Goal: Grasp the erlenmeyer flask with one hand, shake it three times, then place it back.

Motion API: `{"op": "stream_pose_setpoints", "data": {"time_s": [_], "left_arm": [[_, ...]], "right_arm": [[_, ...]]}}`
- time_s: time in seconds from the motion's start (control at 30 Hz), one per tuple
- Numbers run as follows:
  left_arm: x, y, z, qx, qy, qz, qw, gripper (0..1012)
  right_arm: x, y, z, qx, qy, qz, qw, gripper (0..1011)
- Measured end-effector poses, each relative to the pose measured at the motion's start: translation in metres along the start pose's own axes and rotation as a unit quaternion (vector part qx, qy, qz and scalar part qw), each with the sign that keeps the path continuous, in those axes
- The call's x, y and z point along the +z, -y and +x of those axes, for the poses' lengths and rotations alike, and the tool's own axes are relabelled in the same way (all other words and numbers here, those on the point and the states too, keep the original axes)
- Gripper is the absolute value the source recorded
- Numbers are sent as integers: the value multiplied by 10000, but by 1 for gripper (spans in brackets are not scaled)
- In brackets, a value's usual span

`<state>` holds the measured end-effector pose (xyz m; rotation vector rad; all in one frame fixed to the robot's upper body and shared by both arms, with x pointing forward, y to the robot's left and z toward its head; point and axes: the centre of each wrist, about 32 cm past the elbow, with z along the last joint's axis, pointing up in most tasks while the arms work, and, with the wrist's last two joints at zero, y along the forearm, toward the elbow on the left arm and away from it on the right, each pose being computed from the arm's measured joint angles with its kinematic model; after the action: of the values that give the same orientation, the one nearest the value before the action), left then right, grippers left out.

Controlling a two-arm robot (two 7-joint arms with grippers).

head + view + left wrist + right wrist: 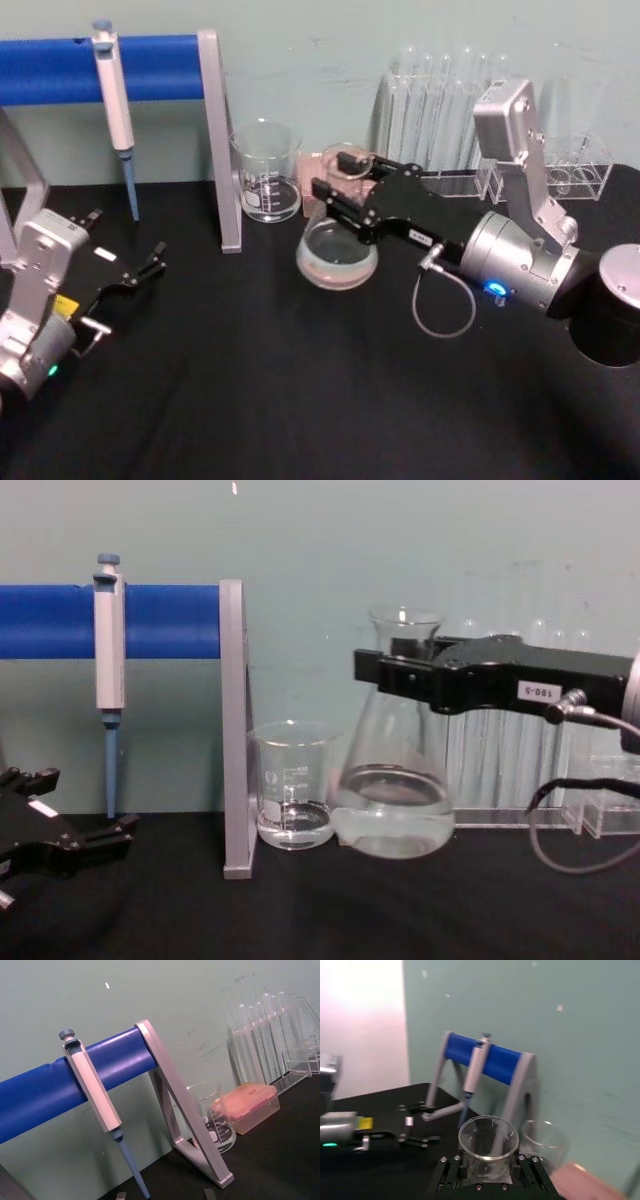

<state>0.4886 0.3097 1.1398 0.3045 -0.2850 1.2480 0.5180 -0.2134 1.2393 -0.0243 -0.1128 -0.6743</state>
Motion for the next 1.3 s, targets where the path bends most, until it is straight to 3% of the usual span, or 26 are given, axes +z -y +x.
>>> {"op": "stream_pose_setpoints", "data": {"time_s": [0.3, 0.63, 1.3], "left_arm": [[0, 0, 0, 0, 0, 0, 10000, 1001], [0, 0, 0, 0, 0, 0, 10000, 1001], [0, 0, 0, 0, 0, 0, 10000, 1001]], "right_arm": [[-35, 53, 76, -720, 59, -76, 9974, 453], [-65, 143, 163, -1333, 77, -140, 9910, 453], [-91, 263, 240, -1803, 86, -208, 9834, 453]]}}
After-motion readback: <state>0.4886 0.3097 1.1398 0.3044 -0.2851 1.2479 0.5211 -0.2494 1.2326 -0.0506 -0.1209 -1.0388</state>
